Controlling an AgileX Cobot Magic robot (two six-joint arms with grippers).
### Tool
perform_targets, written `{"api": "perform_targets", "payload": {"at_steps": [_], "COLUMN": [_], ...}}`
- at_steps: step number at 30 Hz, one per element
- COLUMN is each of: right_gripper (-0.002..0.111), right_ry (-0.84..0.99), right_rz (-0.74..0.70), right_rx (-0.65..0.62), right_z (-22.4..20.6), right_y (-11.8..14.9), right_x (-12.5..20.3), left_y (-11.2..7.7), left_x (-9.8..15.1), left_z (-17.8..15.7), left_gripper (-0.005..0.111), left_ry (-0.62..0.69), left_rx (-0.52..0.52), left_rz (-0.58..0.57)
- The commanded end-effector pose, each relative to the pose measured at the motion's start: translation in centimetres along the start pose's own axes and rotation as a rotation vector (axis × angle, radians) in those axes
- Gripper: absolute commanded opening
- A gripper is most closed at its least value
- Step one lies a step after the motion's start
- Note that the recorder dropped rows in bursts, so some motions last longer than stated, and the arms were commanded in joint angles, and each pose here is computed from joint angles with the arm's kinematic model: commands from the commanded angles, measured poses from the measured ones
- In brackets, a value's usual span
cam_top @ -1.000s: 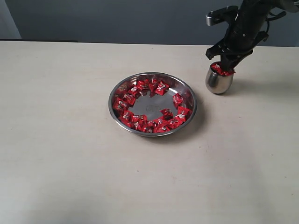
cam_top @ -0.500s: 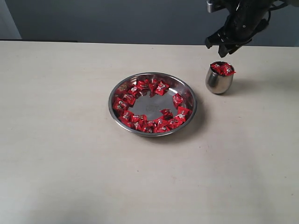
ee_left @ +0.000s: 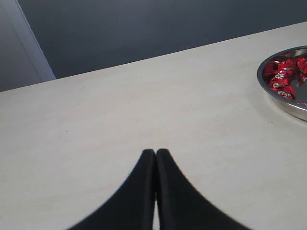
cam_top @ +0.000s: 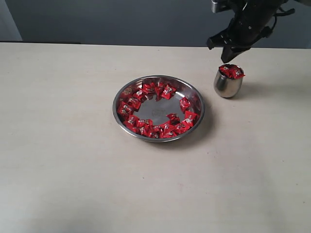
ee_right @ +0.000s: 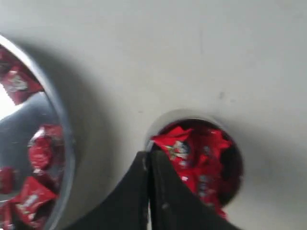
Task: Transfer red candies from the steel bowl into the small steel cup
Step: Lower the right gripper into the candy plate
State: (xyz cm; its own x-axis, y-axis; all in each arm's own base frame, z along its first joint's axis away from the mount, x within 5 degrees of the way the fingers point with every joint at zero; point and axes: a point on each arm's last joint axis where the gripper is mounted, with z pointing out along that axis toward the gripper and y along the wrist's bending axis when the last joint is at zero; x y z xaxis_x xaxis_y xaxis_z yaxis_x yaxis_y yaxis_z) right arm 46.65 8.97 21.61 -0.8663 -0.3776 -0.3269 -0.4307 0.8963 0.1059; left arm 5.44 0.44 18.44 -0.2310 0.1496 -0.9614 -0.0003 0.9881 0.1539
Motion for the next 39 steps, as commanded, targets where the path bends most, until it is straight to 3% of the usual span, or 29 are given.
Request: {"api": "perform_targets", "payload": {"at_steps": [1, 8, 10, 15, 17, 26, 39], "right_gripper": [-0.001, 0.000, 0.006, 0.041, 0.047, 0.042, 0.042], "right_ry": [-0.021, -0.017, -0.011, 0.076, 0.143, 0.233, 0.260], "right_rz": [-0.101, -0.249, -0.294, -0.346, -0.360, -0.357, -0.338], "right_rx": [-0.240, -0.247, -0.234, -0.251, -0.280, -0.202, -0.229], "right_z": [-0.6, 2.7, 3.6, 5.3, 5.6, 6.7, 8.2], "right_y": [3.6, 9.1, 10.1, 11.9, 12.5, 12.0, 12.1], "right_x": [-0.4, -1.1, -1.2, -0.4, 0.3, 1.0, 1.4], "left_y": [0.0, 0.0, 0.0, 0.0, 0.0, 0.0, 0.0], "left_x": [-0.1, -0.1, -0.1, -0.1, -0.1, -0.1, -0.1], "left_z": [0.0, 0.0, 0.0, 0.0, 0.0, 0.0, 0.0], "left_gripper": [0.000, 0.000, 0.000, 0.000, 0.000, 0.000, 0.000], "left_ry": [-0.012, -0.012, -0.012, -0.012, -0.012, -0.012, -0.012], "left_rx": [-0.001, -0.001, -0.001, -0.001, -0.001, -0.001, -0.001], "left_rz": [-0.003, -0.003, -0.003, -0.003, -0.003, -0.003, -0.003]}}
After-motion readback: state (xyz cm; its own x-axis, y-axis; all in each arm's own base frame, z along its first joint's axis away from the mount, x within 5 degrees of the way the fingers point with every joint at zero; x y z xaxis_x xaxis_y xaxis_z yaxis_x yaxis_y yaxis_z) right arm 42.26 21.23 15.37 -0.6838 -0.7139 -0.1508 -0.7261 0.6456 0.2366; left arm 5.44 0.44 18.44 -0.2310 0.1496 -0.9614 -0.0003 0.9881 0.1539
